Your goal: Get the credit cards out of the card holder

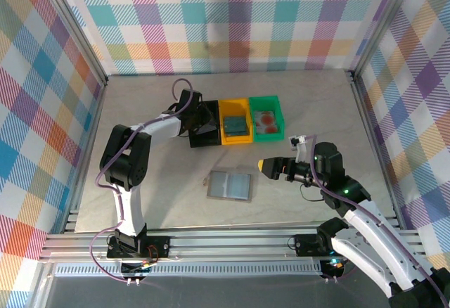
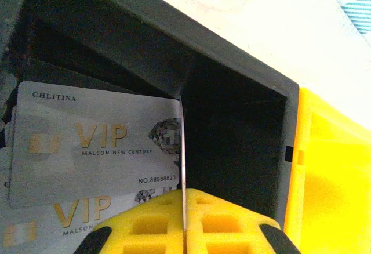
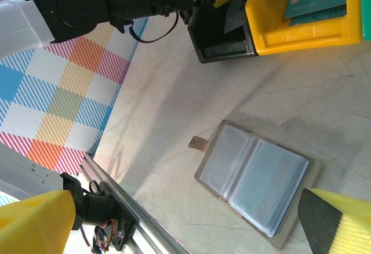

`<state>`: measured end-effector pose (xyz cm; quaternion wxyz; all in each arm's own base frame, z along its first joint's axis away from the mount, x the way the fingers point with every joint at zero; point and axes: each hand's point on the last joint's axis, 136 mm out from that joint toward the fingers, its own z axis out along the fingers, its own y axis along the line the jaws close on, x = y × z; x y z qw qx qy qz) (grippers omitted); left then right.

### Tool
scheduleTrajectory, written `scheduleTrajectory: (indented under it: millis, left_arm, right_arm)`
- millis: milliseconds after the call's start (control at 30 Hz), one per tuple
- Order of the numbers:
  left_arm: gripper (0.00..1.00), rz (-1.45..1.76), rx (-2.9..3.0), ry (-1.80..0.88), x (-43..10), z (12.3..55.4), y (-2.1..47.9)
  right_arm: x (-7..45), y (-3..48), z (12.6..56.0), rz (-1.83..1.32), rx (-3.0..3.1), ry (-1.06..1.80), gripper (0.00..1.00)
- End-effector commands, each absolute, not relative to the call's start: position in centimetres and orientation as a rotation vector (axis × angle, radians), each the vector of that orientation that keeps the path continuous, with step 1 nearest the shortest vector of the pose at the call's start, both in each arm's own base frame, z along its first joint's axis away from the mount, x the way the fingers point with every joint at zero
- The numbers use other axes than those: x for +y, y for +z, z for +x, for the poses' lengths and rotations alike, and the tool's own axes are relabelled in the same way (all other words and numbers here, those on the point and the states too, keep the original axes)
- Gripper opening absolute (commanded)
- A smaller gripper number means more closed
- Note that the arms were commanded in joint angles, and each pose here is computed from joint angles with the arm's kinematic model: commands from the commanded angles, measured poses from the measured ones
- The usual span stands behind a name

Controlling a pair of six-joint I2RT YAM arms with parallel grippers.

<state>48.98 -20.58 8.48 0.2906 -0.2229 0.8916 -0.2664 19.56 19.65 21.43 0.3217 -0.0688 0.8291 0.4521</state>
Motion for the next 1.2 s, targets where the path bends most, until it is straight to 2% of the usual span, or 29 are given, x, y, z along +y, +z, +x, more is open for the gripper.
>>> scheduleTrajectory:
  millis: [0,133,267,467,800,967,1167]
  left_arm:
    - [0.13,-0.612,2.359,-0.726,-19.7,49.1,9.3]
    - [0.23,-0.601,2.356,-0.714,-19.2,49.0,9.8]
    - [0.25,-0.601,2.361,-0.696,-18.6,48.9,10.1]
    - [0.44,-0.577,2.354,-0.679,-18.0,48.9,11.6]
    - [0.52,-0.527,2.322,-0.647,-17.6,48.9,15.3]
    - [0.56,-0.491,2.286,-0.62,-17.0,48.4,19.1]
    - [0.58,-0.426,2.336,-0.62,-17.5,43.1,21.2]
  right_arm:
    - [19.7,21.8,19.5,-0.197,2.151,1.205,0.99]
    - [19.8,21.9,19.5,-0.197,2.153,1.211,0.99]
    - [19.8,21.9,19.4,-0.198,2.154,1.211,0.99]
    - [19.7,21.9,19.4,-0.191,2.159,1.211,0.99]
    - [19.6,22.2,19.2,-0.185,2.166,1.212,0.99]
    - [19.3,21.7,19.4,-0.158,2.195,1.182,0.99]
    - [19.5,19.2,19.7,-0.103,2.327,1.169,0.98]
